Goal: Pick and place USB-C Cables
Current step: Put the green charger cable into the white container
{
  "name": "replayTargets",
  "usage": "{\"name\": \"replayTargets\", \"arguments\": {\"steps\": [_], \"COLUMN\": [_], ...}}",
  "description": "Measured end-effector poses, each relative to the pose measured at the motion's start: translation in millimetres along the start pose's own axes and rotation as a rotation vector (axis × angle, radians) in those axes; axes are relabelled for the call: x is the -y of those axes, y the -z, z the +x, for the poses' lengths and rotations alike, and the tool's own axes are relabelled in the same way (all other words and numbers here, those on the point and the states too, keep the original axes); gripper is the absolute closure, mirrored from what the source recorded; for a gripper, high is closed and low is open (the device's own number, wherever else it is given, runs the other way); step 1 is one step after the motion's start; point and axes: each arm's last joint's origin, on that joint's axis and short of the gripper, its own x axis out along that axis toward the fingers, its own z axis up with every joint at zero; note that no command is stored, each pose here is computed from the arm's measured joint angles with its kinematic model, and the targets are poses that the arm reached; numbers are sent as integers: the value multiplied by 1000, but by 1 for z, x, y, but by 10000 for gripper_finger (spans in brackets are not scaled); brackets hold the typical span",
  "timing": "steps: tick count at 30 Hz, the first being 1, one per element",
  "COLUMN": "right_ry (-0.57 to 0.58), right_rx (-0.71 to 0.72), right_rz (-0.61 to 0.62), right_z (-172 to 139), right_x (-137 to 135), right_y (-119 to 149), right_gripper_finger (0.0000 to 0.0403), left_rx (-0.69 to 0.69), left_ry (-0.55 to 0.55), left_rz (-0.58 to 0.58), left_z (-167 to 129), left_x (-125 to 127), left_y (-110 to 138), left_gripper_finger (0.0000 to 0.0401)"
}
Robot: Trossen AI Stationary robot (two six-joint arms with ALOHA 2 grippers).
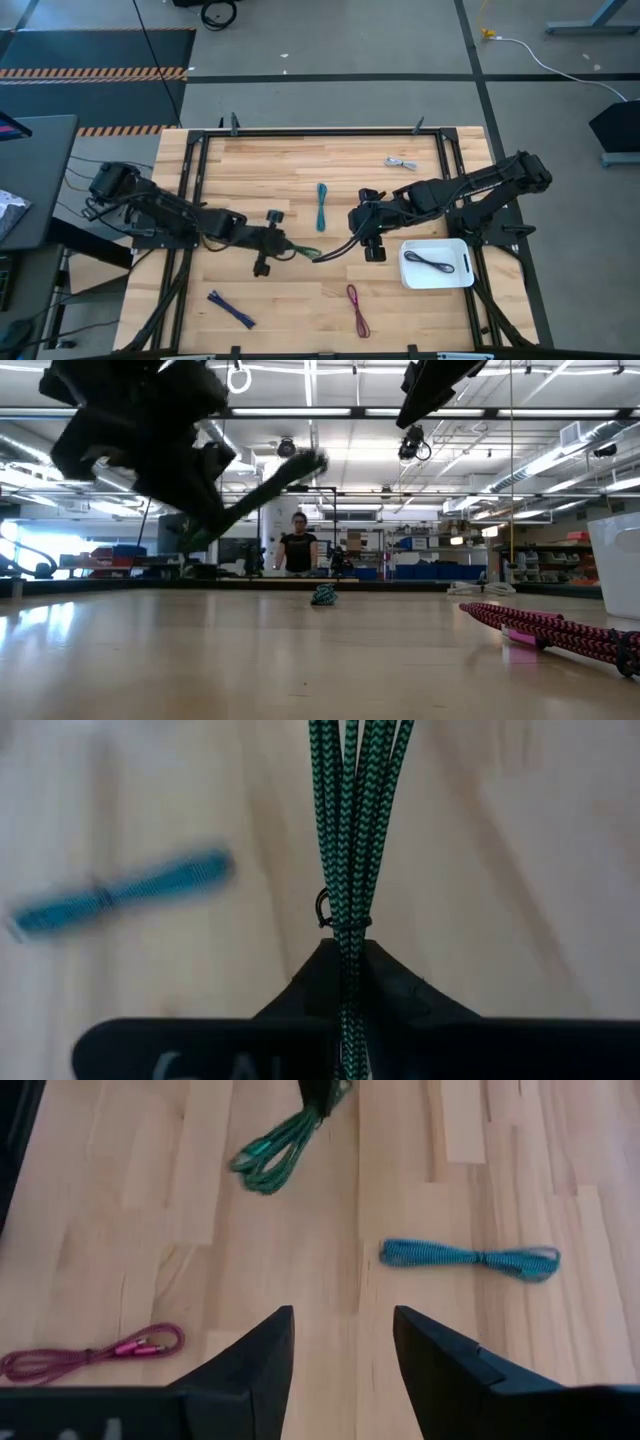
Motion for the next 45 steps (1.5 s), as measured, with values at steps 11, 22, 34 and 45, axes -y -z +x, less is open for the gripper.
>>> {"name": "replayTargets", "arguments": {"steps": [11,22,34,45], "right_ry": [69,109,18,76], "right_rx": [214,459,622,615], "right_rz": [-106,-186,-203,-242], "right_z": [-2,-9,-16,-15], "right_x": [0,7,14,15], "right_y": [-20,-45,-59,-59], "right_gripper_finger": [244,236,218,333], "left_rx": [357,492,550,557], "left_ry": [-111,-106,-126,-127], "left_rz": [-176,-205,-200,-203], "left_z": [-49,-57,-60,-60], "left_x": [-39,-47,-50,-50], "left_y": [-28,-36,-41,-41], "left_gripper_finger": [377,376,372,356]}}
